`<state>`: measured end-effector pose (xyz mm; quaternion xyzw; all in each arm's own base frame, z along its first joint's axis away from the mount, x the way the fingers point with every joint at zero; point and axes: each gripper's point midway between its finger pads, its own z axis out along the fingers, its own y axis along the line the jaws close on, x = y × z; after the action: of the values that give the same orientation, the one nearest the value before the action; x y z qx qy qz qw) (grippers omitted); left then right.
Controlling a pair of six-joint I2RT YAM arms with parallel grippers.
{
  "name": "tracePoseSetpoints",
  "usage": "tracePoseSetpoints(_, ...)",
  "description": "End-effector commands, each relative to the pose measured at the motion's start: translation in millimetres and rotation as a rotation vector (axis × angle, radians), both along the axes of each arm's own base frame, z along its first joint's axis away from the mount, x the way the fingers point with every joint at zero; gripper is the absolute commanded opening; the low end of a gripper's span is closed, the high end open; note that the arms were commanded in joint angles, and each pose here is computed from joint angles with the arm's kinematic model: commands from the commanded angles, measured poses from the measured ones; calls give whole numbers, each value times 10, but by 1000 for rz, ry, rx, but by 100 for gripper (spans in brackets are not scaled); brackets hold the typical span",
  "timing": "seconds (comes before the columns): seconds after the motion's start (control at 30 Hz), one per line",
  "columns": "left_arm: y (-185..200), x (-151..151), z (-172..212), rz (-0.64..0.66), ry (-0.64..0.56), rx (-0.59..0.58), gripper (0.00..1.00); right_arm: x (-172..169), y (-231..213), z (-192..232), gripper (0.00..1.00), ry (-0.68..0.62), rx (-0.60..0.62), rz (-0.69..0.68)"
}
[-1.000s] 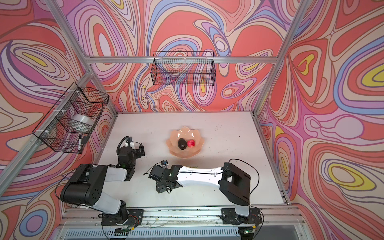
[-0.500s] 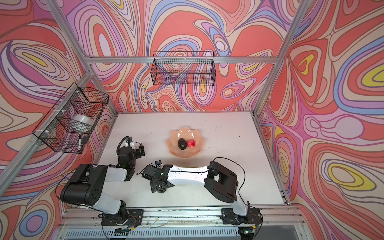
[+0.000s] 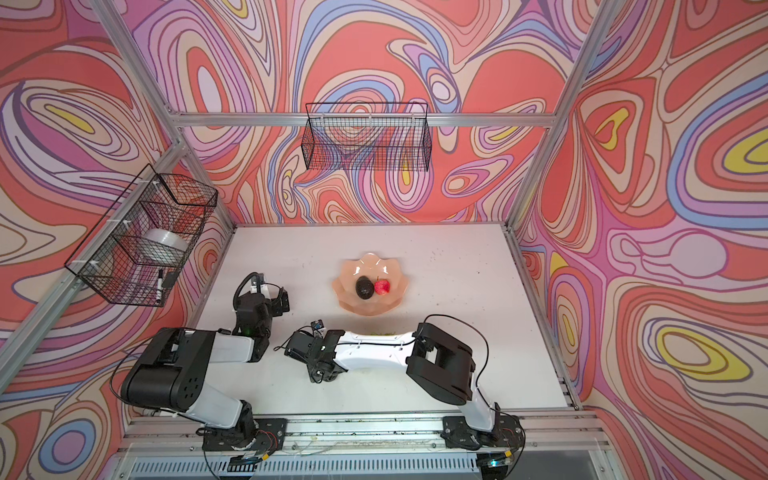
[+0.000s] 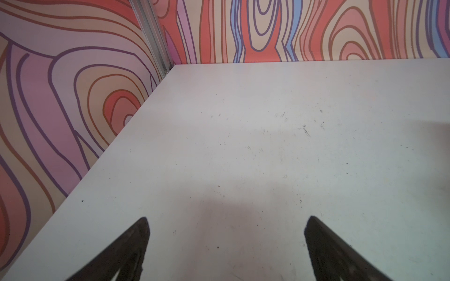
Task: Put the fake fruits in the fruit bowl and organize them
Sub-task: 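Move the right gripper to the second avocado and grasp it, then carry the avocado with the right gripper into the bowl beside the other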
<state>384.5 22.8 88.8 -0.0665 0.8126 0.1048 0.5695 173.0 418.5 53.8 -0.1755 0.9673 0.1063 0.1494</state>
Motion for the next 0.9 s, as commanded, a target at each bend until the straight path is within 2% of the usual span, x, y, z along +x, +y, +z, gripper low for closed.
tracePoseSetpoints(0.0,18,35,43,9,-14,4,100,212,-129,468,49,-87,53,-19)
tracePoseSetpoints(0.13,18,35,46,8,-15,4,100,594,-443,907,48,-177,55,-48)
tracePoseSetpoints(0.27,16,36,46,7,-15,4,100,1200,-948,1287,48,-294,33,-109)
tracePoseSetpoints(0.47,16,37,53,7,-18,3,100,1834,-1147,1420,48,-374,2,-69)
tracePoseSetpoints(0.5,15,36,47,6,-16,3,100,1909,-1129,1324,48,-368,-23,-59)
tracePoseSetpoints(0.67,15,36,46,8,-16,3,100,2114,-953,1218,47,-375,-15,18)
tracePoseSetpoints(0.87,16,37,51,7,-17,3,100,2167,-739,1003,46,-353,-21,152)
